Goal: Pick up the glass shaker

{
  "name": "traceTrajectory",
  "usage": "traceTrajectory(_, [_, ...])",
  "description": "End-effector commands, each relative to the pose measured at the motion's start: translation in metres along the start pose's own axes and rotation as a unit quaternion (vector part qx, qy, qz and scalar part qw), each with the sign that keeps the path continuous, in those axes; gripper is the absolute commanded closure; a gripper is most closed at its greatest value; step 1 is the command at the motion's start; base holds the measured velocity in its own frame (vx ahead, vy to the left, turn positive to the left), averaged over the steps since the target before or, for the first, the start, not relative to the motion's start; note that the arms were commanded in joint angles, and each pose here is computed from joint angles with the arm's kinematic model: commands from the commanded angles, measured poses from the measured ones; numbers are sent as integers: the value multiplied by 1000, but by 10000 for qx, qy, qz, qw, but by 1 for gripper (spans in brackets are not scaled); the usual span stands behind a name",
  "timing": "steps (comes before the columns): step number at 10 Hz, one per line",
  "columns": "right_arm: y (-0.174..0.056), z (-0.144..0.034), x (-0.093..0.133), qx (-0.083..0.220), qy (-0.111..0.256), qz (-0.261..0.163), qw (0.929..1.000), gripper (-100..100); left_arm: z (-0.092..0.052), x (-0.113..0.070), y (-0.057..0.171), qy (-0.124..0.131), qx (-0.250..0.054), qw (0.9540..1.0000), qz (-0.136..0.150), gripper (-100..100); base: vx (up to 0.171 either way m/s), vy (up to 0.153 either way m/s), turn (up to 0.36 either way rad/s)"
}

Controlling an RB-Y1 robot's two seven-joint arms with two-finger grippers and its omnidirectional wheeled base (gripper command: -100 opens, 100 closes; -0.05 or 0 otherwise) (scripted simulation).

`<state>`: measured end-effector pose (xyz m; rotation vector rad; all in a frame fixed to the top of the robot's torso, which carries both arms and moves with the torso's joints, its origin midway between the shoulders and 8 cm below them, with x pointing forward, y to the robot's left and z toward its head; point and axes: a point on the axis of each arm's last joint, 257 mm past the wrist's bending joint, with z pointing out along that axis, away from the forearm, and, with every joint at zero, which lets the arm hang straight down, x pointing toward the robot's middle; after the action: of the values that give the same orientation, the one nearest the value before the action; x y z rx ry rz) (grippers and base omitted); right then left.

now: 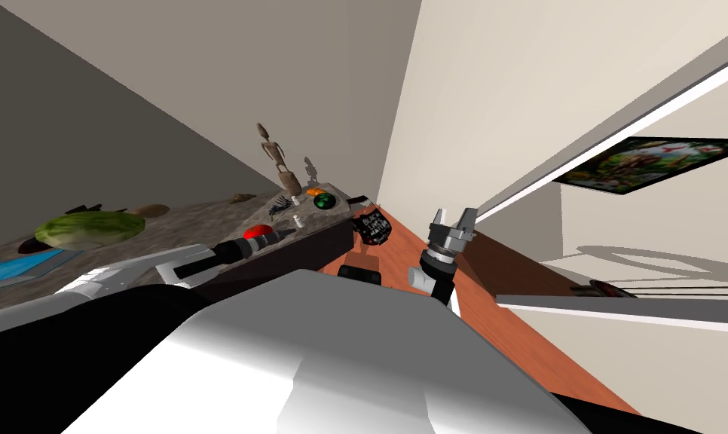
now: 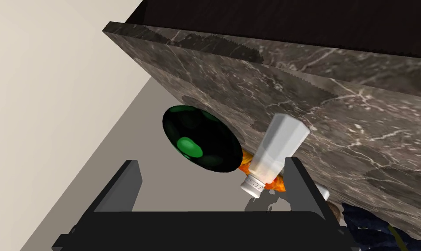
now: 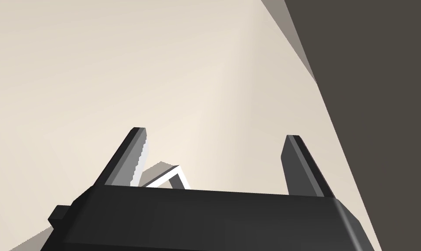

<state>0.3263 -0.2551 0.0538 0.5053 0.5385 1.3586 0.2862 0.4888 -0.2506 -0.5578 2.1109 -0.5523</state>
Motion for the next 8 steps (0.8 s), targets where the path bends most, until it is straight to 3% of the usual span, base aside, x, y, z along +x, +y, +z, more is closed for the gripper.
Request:
traceTrajectory(1, [0,0,0,0,0,0,10000,0,-6,3,18,180,-270,9993,186,-100,44,-28,-63])
traceTrajectory(2, [0,0,0,0,0,0,10000,0,-13,6,36,289,-503,9979,281,-100,60,-56,-94])
traceTrajectory(3, [0,0,0,0,0,0,10000,0,-12,4,34,340,-498,9975,358,-100,48,-46,-32])
traceTrajectory(5, [0,0,0,0,0,0,10000,0,-25,6,66,621,-929,9916,657,-100,70,-50,-67])
traceTrajectory(6, [0,0,0,0,0,0,10000,0,-24,6,66,634,-927,9914,678,-100,56,-35,-35])
traceTrajectory(8, [0,0,0,0,0,0,10000,0,-38,6,94,894,-1313,9825,970,-100,58,-32,-79])
